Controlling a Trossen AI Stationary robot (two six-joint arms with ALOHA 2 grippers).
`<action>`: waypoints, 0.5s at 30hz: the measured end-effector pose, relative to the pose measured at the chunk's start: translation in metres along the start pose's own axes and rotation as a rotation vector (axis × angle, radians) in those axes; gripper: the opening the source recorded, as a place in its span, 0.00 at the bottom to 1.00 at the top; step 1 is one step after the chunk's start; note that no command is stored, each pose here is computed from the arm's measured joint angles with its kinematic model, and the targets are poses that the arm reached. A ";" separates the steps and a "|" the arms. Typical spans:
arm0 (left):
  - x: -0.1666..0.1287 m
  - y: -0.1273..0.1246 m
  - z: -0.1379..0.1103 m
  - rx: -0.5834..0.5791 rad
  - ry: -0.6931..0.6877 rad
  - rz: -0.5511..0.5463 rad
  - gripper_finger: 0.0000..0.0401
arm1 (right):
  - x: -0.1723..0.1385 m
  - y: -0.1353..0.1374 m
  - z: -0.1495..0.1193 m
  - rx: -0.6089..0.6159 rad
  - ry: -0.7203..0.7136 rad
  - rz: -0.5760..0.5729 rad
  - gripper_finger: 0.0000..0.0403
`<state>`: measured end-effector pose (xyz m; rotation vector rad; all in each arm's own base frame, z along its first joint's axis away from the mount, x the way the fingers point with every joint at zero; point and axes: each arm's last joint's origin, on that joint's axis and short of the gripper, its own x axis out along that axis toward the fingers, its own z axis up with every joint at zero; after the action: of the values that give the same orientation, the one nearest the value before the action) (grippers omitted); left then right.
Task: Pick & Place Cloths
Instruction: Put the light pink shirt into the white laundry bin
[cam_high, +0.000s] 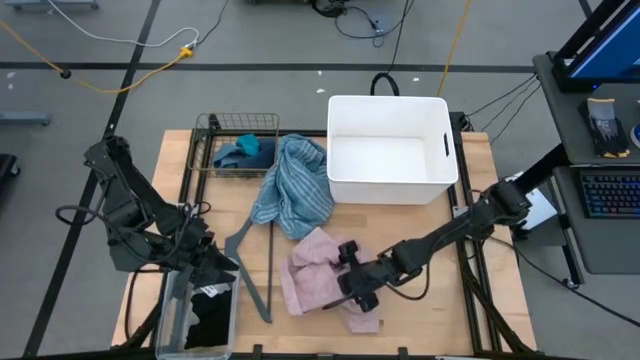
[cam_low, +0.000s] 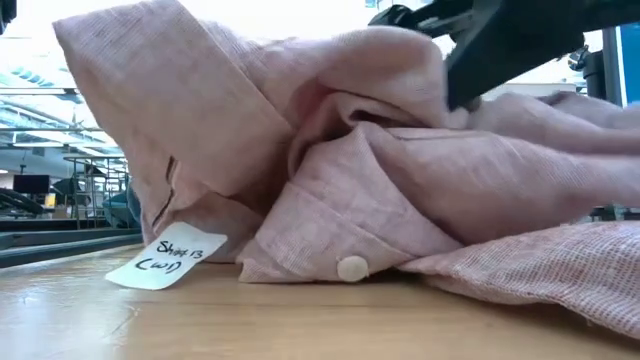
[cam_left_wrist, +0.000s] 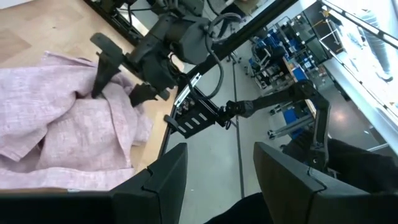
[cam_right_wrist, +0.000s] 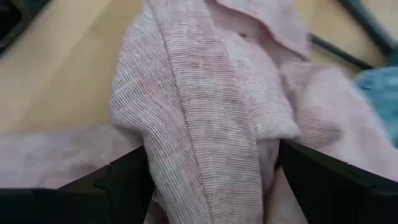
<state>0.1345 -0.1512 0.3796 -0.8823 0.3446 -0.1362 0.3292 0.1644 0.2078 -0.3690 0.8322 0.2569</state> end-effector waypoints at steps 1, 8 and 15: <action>0.000 0.000 0.000 0.000 0.000 0.000 0.46 | -0.001 -0.002 0.000 0.005 0.003 -0.020 0.80; 0.000 0.002 -0.001 0.014 0.009 0.016 0.46 | -0.021 -0.010 0.002 0.068 0.002 -0.161 0.80; 0.000 0.003 -0.001 0.028 0.014 0.024 0.46 | -0.023 -0.014 -0.010 0.199 0.106 -0.194 0.80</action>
<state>0.1339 -0.1505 0.3766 -0.8498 0.3656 -0.1244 0.3127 0.1459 0.2217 -0.2759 0.9114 -0.0264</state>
